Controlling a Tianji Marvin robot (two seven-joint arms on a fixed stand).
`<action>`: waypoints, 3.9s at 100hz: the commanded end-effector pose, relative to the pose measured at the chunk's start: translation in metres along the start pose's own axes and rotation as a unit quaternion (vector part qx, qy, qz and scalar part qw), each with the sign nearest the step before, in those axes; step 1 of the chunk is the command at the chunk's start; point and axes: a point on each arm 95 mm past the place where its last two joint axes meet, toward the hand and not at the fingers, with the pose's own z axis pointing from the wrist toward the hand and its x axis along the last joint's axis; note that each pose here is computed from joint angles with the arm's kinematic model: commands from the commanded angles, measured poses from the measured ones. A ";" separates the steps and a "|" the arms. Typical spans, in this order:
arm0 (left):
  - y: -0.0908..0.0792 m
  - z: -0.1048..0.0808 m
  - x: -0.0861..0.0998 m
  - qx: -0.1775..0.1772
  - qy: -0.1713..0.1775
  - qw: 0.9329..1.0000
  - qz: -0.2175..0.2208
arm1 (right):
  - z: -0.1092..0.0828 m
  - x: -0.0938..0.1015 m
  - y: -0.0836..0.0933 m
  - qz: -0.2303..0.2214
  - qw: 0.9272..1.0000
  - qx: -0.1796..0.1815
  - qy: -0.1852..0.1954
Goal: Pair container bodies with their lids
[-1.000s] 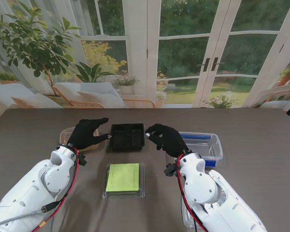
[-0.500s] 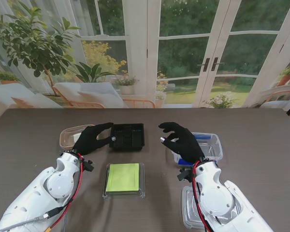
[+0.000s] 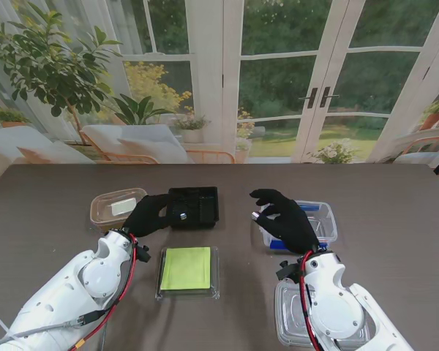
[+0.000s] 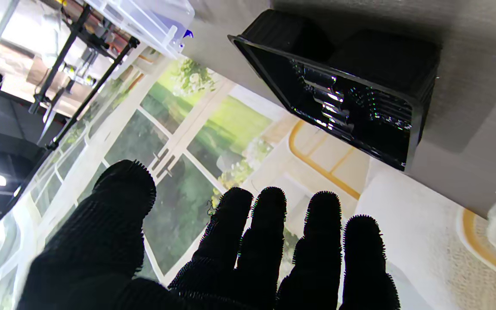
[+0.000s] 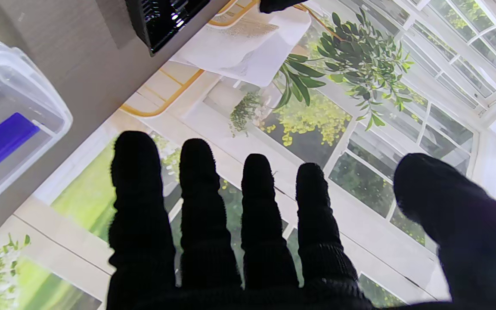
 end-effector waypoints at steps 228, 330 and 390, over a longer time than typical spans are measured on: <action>0.030 0.041 -0.031 -0.144 0.025 0.959 0.241 | 0.000 0.005 -0.013 0.106 0.994 0.028 -0.006; 0.024 0.024 -0.019 -0.186 0.046 0.947 0.257 | 0.000 0.003 -0.016 0.121 0.992 0.041 -0.012; 0.019 0.009 -0.016 -0.194 0.045 0.944 0.264 | -0.001 0.003 -0.020 0.125 0.991 0.048 -0.014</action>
